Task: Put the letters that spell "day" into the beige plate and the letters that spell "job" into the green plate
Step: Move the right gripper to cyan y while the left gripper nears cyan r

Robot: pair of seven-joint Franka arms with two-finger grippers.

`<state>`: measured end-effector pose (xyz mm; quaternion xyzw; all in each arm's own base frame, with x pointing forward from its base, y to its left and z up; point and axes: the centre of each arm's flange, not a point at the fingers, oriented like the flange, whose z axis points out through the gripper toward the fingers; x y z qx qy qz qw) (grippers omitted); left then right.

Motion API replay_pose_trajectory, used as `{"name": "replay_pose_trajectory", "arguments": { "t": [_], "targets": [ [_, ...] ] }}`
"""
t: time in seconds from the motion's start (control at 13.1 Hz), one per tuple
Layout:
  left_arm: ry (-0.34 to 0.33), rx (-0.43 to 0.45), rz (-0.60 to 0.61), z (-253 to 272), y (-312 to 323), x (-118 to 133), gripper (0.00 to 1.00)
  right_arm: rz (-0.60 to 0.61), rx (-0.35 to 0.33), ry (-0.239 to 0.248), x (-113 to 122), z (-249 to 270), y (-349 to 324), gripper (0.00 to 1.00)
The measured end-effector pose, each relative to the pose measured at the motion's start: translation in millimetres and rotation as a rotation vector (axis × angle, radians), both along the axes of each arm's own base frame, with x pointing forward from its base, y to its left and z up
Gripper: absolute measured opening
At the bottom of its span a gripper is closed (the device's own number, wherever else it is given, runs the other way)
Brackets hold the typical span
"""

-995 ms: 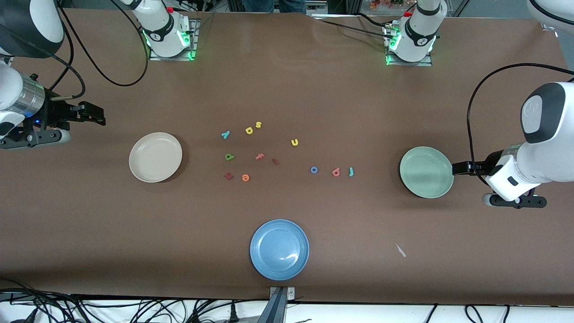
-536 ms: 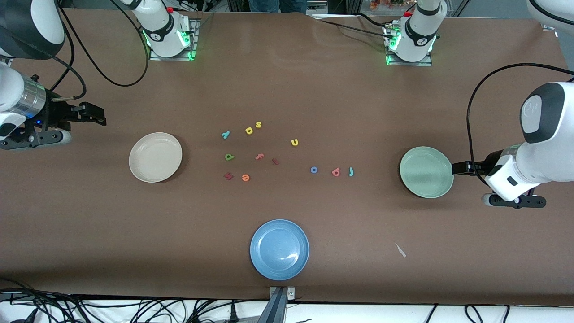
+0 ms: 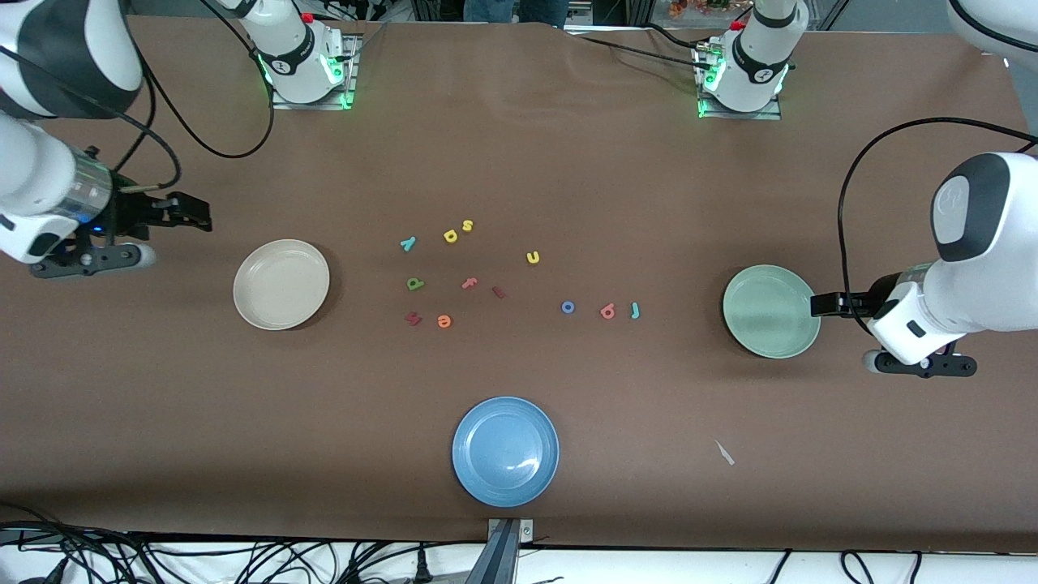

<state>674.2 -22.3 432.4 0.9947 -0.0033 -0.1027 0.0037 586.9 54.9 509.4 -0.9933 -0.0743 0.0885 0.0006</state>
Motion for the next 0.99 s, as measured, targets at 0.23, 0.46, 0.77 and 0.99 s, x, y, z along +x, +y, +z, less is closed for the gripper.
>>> {"name": "replay_pose_trajectory", "arguments": {
  "t": [0.23, 0.46, 0.77, 0.99],
  "targets": [
    [0.011, -0.015, 0.077, -23.0, -37.1, 4.5, 1.00, -0.027, 0.020, 0.021, 4.4, -24.0, 46.0, 1.00],
    [0.028, -0.070, 0.172, -60.6, -97.9, 7.8, 1.00, -0.091, 0.023, 0.015, 7.9, -50.2, 94.0, 1.00],
    [0.062, -0.083, 0.257, -96.8, -137.0, 0.3, 1.00, -0.113, 0.037, -0.008, -5.9, -90.1, 142.6, 1.00],
    [0.102, -0.080, 0.257, -119.2, -155.1, -15.4, 1.00, -0.130, 0.060, -0.054, -21.3, -134.2, 165.9, 1.00]
  ]
}}
